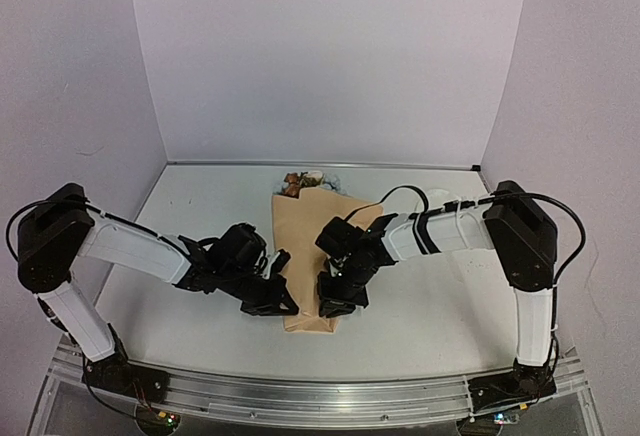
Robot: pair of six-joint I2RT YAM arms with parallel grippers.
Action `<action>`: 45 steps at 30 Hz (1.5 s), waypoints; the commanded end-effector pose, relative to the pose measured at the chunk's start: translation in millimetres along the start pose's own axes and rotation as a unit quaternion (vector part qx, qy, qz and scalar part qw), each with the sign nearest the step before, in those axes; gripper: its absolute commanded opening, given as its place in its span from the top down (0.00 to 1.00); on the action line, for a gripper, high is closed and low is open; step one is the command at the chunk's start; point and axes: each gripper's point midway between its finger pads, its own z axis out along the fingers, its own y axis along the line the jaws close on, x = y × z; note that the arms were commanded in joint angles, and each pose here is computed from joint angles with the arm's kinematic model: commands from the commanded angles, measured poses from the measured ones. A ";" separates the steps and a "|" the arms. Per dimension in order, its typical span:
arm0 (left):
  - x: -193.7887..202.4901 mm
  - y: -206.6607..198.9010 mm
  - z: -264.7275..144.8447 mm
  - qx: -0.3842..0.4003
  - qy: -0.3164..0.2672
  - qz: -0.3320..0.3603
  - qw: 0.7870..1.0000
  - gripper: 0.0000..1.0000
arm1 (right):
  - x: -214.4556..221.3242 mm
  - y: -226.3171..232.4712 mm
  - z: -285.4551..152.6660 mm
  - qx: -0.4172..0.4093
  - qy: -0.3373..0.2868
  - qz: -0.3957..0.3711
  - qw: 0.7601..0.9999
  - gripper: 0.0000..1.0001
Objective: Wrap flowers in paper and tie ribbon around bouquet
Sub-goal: Press the fold line of the folded bouquet.
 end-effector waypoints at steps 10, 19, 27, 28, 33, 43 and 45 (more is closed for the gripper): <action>15.3 38.3 15.7 -0.038 0.022 -0.022 0.999 0.99 | -5.8 16.8 -22.4 -0.003 -0.010 -0.002 1.000 0.86; 16.9 38.4 13.4 -0.036 0.021 -0.023 0.999 1.00 | -4.7 50.1 -36.9 -0.038 -0.018 -0.023 0.999 0.85; 15.7 35.0 10.2 -0.033 0.016 -0.023 0.999 1.00 | -6.8 31.7 -5.5 -0.017 -0.016 -0.015 1.000 0.86; 15.1 33.9 9.3 -0.031 0.015 -0.022 0.999 1.00 | -5.5 26.7 -2.1 -0.012 -0.016 -0.014 1.000 0.86; 10.0 25.2 6.1 -0.021 0.008 -0.016 1.000 0.99 | -1.0 7.1 12.7 0.014 -0.008 -0.013 1.000 0.86; -16.6 14.1 6.5 -0.006 -0.012 -0.013 1.000 0.90 | 4.4 -4.8 20.5 0.027 0.001 -0.012 1.000 0.87; -19.8 22.3 10.8 -0.012 -0.009 -0.021 1.000 0.91 | 5.0 -5.1 20.3 0.027 0.003 -0.012 1.000 0.87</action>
